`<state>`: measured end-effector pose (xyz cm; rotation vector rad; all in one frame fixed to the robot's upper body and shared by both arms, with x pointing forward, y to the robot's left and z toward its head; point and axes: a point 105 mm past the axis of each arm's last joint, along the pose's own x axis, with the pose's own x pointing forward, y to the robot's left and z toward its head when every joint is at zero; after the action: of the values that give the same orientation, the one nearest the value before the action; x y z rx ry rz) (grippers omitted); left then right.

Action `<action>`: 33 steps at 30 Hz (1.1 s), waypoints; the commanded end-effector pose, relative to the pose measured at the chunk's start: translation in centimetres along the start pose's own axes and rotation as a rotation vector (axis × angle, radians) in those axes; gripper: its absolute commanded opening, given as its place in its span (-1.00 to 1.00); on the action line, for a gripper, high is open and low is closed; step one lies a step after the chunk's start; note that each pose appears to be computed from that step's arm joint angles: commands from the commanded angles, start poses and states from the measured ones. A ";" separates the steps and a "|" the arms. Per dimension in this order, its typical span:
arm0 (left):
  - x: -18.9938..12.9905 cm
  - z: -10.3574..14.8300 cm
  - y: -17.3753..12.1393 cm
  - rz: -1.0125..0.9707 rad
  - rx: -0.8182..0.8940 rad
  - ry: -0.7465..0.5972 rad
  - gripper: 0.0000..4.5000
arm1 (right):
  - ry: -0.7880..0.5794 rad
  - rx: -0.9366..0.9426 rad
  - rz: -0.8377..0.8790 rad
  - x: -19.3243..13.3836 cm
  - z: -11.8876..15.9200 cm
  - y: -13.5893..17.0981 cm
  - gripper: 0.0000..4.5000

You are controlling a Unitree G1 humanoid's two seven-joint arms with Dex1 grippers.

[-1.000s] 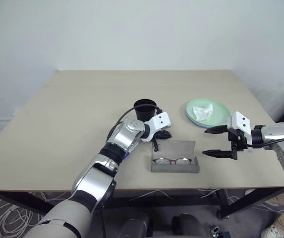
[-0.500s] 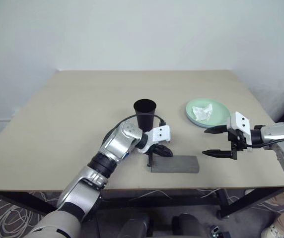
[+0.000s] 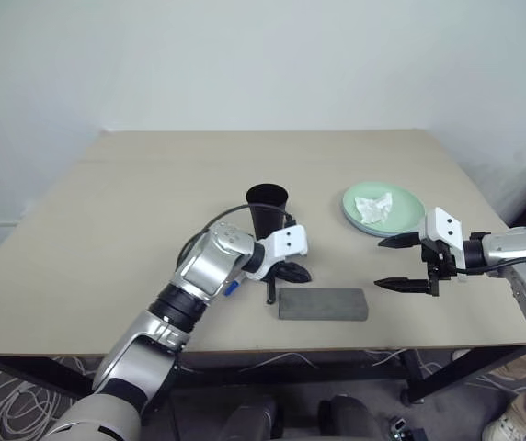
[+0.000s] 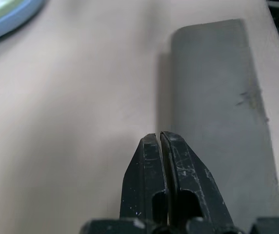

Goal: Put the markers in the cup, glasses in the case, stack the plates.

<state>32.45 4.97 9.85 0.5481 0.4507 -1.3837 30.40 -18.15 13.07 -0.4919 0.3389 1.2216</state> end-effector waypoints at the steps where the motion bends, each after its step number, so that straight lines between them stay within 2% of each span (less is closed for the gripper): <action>1: -2.7 0.6 -0.5 0.022 -0.058 -0.066 -0.99 | -0.033 -0.050 -0.018 -0.5 1.5 -0.4 1.00; 3: -3.7 0.6 -0.9 0.005 -0.111 -0.103 -0.99 | -0.031 -0.048 -0.018 -0.5 1.4 -0.4 1.00; 6: -5.7 -0.7 -0.9 0.062 -0.169 -0.081 -0.73 | -0.030 -0.044 -0.012 -0.4 1.3 -0.3 1.00; 8: -7.0 -1.4 -0.7 0.106 -0.197 -0.067 -0.46 | -0.031 -0.043 -0.007 -0.2 1.3 -0.4 1.00; 14: -9.4 -3.1 2.7 0.323 -0.235 -0.023 0.49 | -0.037 -0.048 0.011 0.2 1.5 -0.5 1.00; 21: -8.4 -3.4 4.6 0.422 -0.186 0.042 0.49 | -0.042 -0.054 0.021 0.6 1.7 -0.6 1.00; 33: -5.2 -3.3 6.4 0.420 -0.200 0.156 0.49 | -0.049 -0.054 0.020 0.9 1.7 -0.4 1.00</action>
<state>37.47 11.96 9.87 0.5176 0.5853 -0.9078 30.84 -16.97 12.64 -0.4726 0.3349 1.2656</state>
